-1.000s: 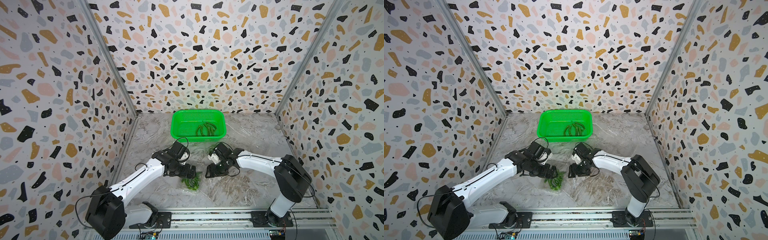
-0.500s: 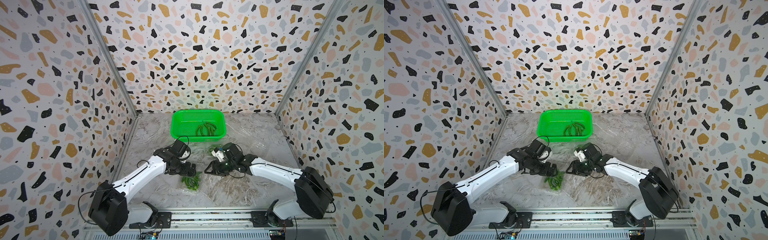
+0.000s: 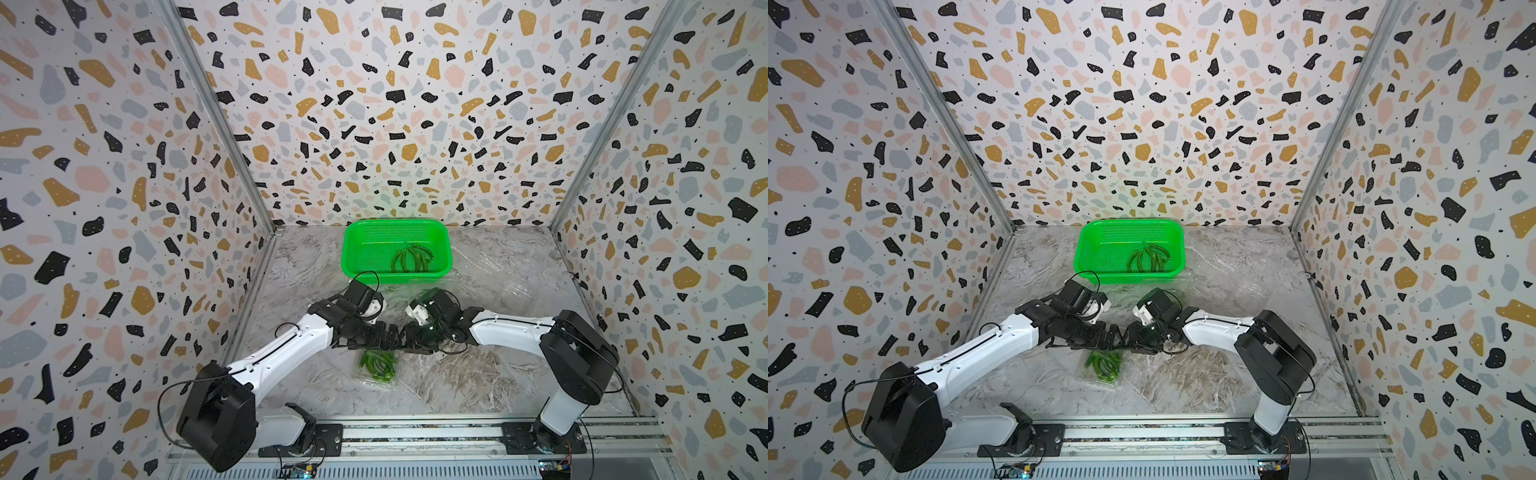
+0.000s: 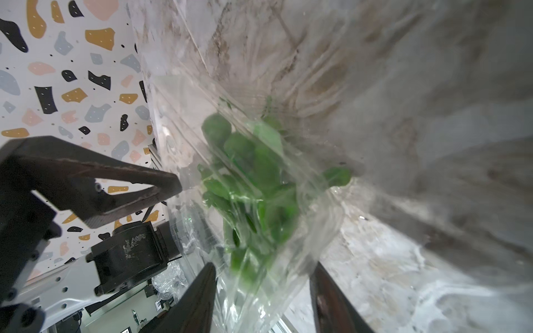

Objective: Take small green peppers out of containers
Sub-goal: Adjust the packing box at the center of the board, then open the packing box at the center of the board.

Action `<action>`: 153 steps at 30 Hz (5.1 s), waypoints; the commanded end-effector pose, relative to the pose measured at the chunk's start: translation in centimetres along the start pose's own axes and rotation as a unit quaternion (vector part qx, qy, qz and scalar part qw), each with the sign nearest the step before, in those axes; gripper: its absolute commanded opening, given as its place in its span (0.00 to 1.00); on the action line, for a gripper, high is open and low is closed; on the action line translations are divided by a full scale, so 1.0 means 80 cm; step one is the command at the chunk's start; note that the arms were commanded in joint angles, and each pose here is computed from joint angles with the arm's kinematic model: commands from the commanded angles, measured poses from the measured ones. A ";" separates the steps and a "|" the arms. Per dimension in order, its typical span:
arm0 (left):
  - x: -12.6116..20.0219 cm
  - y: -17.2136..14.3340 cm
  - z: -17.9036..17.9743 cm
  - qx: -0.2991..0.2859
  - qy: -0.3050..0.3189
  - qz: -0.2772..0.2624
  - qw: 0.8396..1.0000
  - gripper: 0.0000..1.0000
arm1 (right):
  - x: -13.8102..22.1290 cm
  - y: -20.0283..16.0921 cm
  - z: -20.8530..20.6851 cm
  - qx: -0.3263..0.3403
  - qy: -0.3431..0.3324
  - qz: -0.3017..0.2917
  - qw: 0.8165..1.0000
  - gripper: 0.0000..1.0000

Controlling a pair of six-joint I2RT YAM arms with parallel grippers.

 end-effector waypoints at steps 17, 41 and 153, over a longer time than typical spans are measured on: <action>0.042 0.003 0.041 0.017 0.066 -0.039 0.997 0.99 | 0.045 -0.005 0.037 0.004 -0.012 -0.037 0.999 0.62; 0.002 0.016 0.018 0.075 -0.056 -0.058 0.994 0.99 | 0.001 0.023 0.078 0.042 0.048 -0.030 0.997 0.62; 0.009 0.018 0.029 0.045 0.005 -0.029 0.999 0.99 | 0.006 0.002 -0.010 0.022 -0.004 -0.014 1.000 0.68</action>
Point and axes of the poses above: each gripper's point midway between its finger pads, its own x axis back along the fingers, its own z axis along the line the jaws close on, y = z × x, the point moved 2 cm from there along x, back along the fingers, and after that the axes turned 2 degrees about x, right-handed, at the moved point
